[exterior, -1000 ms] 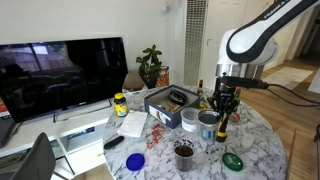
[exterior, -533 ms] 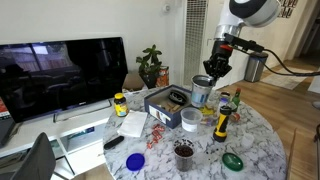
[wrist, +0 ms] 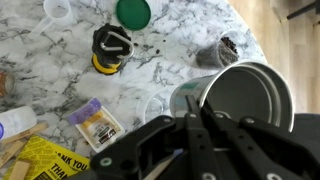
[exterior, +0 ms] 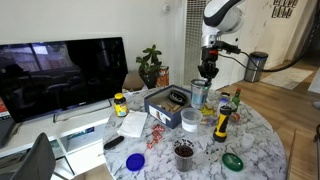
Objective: Pick up the flash light from the clear cup and put it on the table, pick up the clear cup from the blue box and put it on the table
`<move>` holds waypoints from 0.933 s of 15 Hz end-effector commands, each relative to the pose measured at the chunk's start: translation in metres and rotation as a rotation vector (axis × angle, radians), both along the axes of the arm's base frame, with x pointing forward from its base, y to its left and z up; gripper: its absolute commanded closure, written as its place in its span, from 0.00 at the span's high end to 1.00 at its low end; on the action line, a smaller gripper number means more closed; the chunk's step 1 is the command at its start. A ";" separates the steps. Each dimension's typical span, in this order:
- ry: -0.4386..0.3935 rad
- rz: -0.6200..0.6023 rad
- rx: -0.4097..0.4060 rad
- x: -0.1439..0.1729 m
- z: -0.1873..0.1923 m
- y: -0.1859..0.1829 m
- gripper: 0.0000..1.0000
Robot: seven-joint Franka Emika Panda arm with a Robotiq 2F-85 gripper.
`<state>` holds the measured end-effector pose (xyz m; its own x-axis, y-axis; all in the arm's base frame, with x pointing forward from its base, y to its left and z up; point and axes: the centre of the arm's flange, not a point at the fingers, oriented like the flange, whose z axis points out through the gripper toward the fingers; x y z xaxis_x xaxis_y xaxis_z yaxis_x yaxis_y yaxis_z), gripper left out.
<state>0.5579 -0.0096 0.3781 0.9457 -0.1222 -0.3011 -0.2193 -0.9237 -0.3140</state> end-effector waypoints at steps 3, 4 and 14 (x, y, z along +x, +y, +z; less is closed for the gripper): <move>0.104 0.193 -0.027 0.058 -0.051 -0.005 0.01; 0.121 0.215 -0.027 0.063 -0.059 -0.005 0.01; 0.101 0.275 -0.024 0.085 -0.100 0.007 0.31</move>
<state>0.6314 -0.0016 0.2876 0.9096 0.1060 -0.4017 -0.0136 -0.9588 -0.2838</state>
